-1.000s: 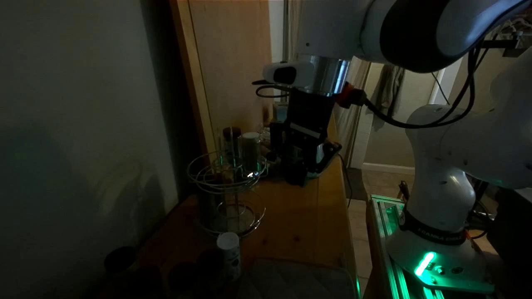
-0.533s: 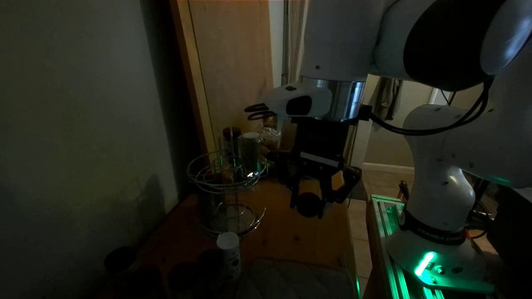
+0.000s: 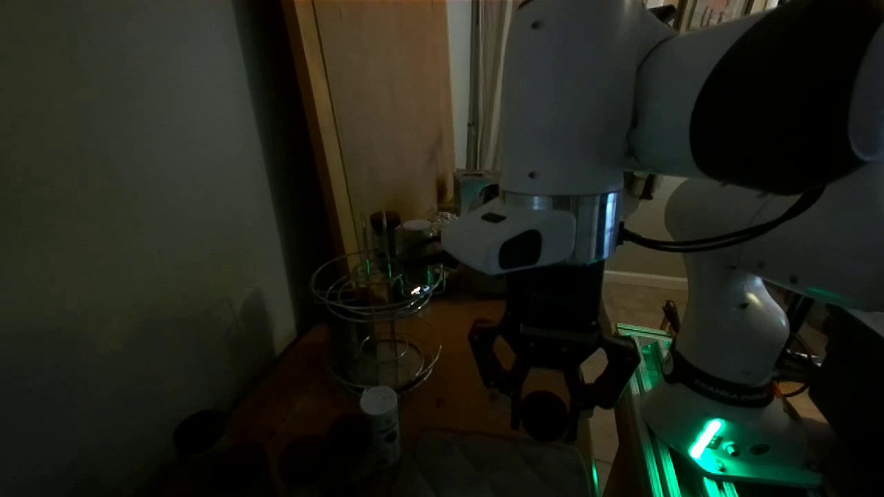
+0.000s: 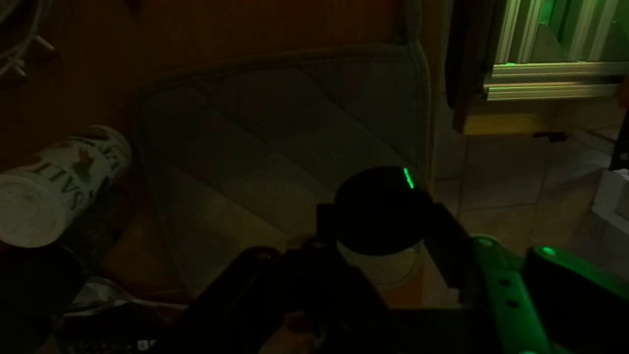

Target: Take the lid off of the spice bottle

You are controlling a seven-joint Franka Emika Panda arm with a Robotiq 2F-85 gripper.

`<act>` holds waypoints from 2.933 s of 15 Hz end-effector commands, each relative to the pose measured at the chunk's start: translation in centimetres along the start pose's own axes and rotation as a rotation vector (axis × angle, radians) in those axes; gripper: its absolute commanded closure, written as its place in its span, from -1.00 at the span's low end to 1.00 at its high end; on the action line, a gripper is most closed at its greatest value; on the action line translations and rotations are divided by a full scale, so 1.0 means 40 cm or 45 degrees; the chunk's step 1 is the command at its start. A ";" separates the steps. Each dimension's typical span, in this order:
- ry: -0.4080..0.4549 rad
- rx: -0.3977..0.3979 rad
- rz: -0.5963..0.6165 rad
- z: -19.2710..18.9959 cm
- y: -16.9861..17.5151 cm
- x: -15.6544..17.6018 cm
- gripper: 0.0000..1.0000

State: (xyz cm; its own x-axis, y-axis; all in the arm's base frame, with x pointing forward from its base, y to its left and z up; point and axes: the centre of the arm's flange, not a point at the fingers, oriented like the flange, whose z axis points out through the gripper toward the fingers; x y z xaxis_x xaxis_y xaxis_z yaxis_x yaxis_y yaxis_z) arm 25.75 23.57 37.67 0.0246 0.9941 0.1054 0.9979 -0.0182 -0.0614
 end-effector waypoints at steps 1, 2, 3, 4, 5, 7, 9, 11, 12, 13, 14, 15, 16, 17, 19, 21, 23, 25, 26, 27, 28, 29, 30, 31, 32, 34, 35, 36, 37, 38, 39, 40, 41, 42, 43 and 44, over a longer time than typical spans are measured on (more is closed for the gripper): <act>-0.012 0.063 -0.010 0.121 0.009 0.030 0.52; -0.021 0.069 -0.002 0.138 0.014 0.035 0.52; -0.024 0.085 -0.001 0.150 0.017 0.036 0.52; -0.026 0.094 0.002 0.159 0.019 0.038 0.52; -0.024 0.101 0.002 0.168 0.021 0.037 0.52; -0.029 0.105 -0.003 0.179 0.023 0.035 0.10; -0.025 0.090 0.017 0.191 0.030 0.037 -0.50; -0.025 0.068 0.027 0.198 0.033 0.037 -0.76; -0.019 0.057 0.031 0.198 0.037 0.037 -0.88; -0.013 0.048 0.033 0.195 0.039 0.036 -0.99; -0.009 0.041 0.044 0.185 0.044 0.036 -1.00; -0.004 0.038 0.049 0.172 0.048 0.034 -1.00; -0.016 0.036 0.062 0.146 0.054 0.029 -1.00; -0.025 0.032 0.077 0.118 0.061 0.022 -1.00; -0.052 0.023 0.126 0.049 0.077 -0.002 -1.00; -0.077 0.017 0.218 -0.050 0.092 -0.039 -1.00; -0.113 0.038 0.345 -0.152 0.103 -0.077 -1.00; -0.116 0.060 0.439 -0.242 0.098 -0.108 -1.00; -0.107 0.080 0.462 -0.282 0.093 -0.117 -1.00; -0.102 0.102 0.471 -0.312 0.086 -0.125 -1.00; -0.098 0.127 0.476 -0.341 0.079 -0.130 -1.00; -0.097 0.144 0.484 -0.363 0.072 -0.136 -1.00; -0.094 0.152 0.485 -0.382 0.066 -0.141 -1.00; -0.091 0.157 0.488 -0.401 0.057 -0.146 -1.00; -0.086 0.162 0.492 -0.418 0.052 -0.150 -1.00; -0.066 0.139 0.519 -0.466 0.042 -0.165 -1.00; -0.047 0.118 0.538 -0.496 0.037 -0.177 -1.00; -0.025 0.100 0.552 -0.522 0.034 -0.186 -1.00; -0.003 0.075 0.569 -0.550 0.029 -0.197 -1.00; 0.021 0.057 0.577 -0.577 0.021 -0.207 -1.00; 0.045 0.033 0.590 -0.600 0.015 -0.218 -1.00; 0.065 0.013 0.599 -0.618 0.008 -0.228 -1.00; 0.022 0.027 0.561 -0.571 0.032 -0.208 -1.00; 0.039 0.010 0.569 -0.591 0.025 -0.217 -1.00; 0.050 -0.001 0.573 -0.602 0.019 -0.223 -1.00; 0.054 -0.006 0.574 -0.607 0.014 -0.225 -1.00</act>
State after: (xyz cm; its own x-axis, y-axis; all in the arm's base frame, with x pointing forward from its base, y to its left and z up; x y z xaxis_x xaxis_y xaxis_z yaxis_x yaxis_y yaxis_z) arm 27.51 12.01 60.80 0.4594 0.8814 0.1098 0.8871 -0.4491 -0.1061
